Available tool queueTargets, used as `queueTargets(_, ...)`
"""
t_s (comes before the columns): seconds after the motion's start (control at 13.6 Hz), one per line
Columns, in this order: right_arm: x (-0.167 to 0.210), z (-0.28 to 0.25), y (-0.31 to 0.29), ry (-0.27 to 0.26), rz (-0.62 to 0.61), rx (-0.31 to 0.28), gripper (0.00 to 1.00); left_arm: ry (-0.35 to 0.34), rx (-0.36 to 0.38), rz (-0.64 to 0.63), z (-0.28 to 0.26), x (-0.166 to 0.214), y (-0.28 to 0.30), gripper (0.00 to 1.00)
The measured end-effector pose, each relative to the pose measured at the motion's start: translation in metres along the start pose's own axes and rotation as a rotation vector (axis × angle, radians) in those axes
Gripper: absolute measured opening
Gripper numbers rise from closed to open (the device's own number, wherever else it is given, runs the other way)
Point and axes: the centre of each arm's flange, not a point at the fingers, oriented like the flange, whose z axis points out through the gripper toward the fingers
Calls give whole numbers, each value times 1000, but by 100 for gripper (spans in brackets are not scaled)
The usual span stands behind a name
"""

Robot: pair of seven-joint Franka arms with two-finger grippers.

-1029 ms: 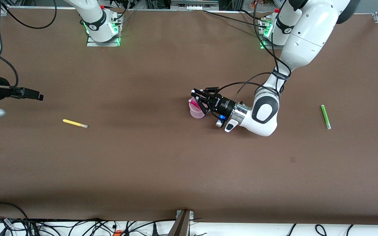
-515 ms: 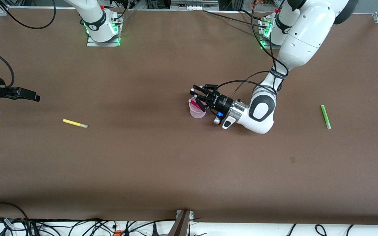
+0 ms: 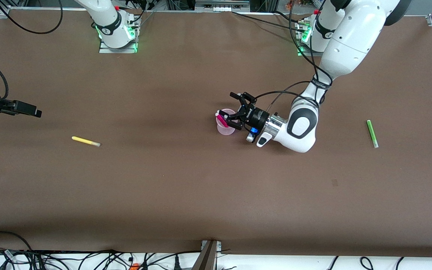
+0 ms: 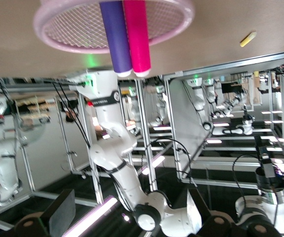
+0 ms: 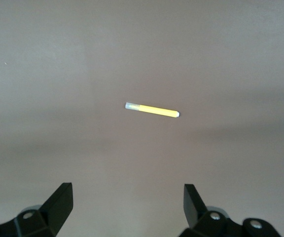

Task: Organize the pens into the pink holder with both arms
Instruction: 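Open the left gripper and withdraw it toward the green marker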

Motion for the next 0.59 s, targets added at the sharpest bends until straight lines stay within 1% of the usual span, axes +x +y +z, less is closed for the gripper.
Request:
queueTargets(0.15,0,-3,-3,4,49,-2,99,91,46,71,-31,-38,9,100)
queueTargets(0.29,-1,-3,-13,4,47,-38,99,200,119,138,-57,-73,14,100)
queueTargets(0.44,-3,-7,-19,10,46,-51,100,334,237,197,-73,-99,20,100)
queueTargets(0.59,-4,-10,-13,15,52,-52,100,501,379,258,-91,-121,31,100)
